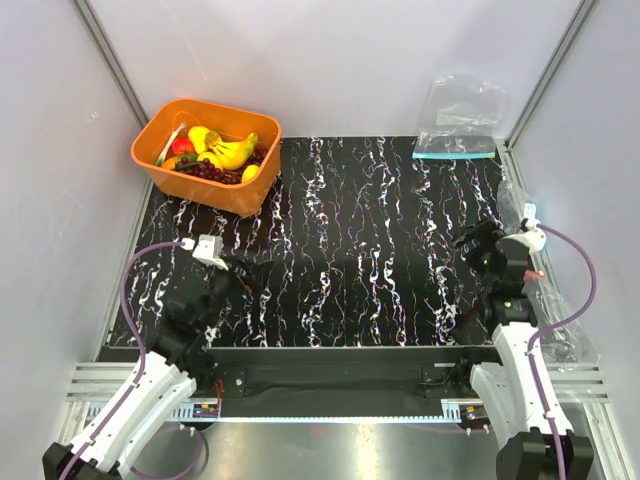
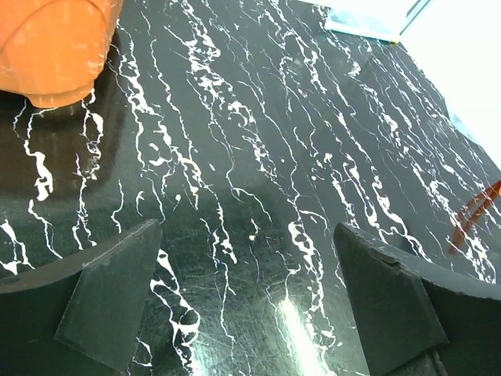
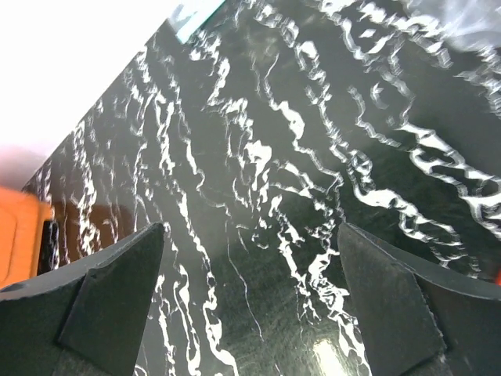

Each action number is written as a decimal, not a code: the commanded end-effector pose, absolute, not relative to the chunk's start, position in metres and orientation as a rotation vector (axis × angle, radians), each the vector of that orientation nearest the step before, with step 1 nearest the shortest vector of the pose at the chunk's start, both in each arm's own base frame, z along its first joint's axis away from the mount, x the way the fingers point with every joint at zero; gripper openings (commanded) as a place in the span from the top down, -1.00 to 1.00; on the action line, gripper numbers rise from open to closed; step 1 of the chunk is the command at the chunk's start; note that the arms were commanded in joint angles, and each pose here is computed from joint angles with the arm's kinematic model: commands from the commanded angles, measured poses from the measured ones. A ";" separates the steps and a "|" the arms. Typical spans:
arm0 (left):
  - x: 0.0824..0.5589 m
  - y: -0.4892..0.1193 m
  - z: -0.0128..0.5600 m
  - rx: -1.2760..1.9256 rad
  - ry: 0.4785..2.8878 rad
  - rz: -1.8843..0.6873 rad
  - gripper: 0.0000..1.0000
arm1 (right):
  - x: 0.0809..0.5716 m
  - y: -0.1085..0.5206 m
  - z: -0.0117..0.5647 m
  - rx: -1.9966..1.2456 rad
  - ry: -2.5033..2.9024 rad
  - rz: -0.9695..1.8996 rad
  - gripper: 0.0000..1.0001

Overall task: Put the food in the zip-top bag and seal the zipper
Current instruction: Pick up the zipper food storage bag at the corner of the board.

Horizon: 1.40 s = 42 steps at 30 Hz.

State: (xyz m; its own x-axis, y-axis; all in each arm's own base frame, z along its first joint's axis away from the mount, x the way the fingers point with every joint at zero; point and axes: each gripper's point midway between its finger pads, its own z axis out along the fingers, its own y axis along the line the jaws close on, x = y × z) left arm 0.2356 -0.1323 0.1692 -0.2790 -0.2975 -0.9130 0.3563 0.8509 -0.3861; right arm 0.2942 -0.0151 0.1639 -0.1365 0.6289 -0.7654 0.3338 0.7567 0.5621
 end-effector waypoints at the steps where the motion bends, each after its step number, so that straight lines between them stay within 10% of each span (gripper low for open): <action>1: 0.236 -0.140 0.198 0.061 1.659 -0.692 -0.98 | 0.286 -0.040 0.205 0.844 1.732 0.145 -0.99; 10: 0.234 -0.145 0.198 0.073 1.663 -0.723 -0.98 | 0.223 -0.117 0.192 1.369 1.835 -0.586 -0.99; 30: 0.234 -0.148 0.196 0.091 1.670 -0.727 -0.98 | 0.224 -0.144 0.060 1.714 1.982 -0.736 -0.99; 36: 0.234 -0.147 0.196 0.091 1.669 -0.717 -0.98 | 0.226 -0.153 0.066 1.718 1.914 -0.764 0.09; 38: 0.234 -0.147 0.197 0.094 1.668 -0.719 -0.98 | 0.231 -0.151 0.072 1.656 1.945 -0.720 0.87; 42: 0.235 -0.147 0.195 0.097 1.670 -0.713 -0.98 | 0.273 -0.131 0.091 1.356 2.048 -0.522 1.00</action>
State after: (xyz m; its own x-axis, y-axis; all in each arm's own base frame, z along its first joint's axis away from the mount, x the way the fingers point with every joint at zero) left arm 0.2321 -0.1425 0.1673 -0.3133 -0.2991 -0.9013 0.3933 0.8230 -0.4098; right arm 0.2343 -0.1406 0.0649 -0.2295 0.7468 -0.6243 0.9714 0.2156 -0.0992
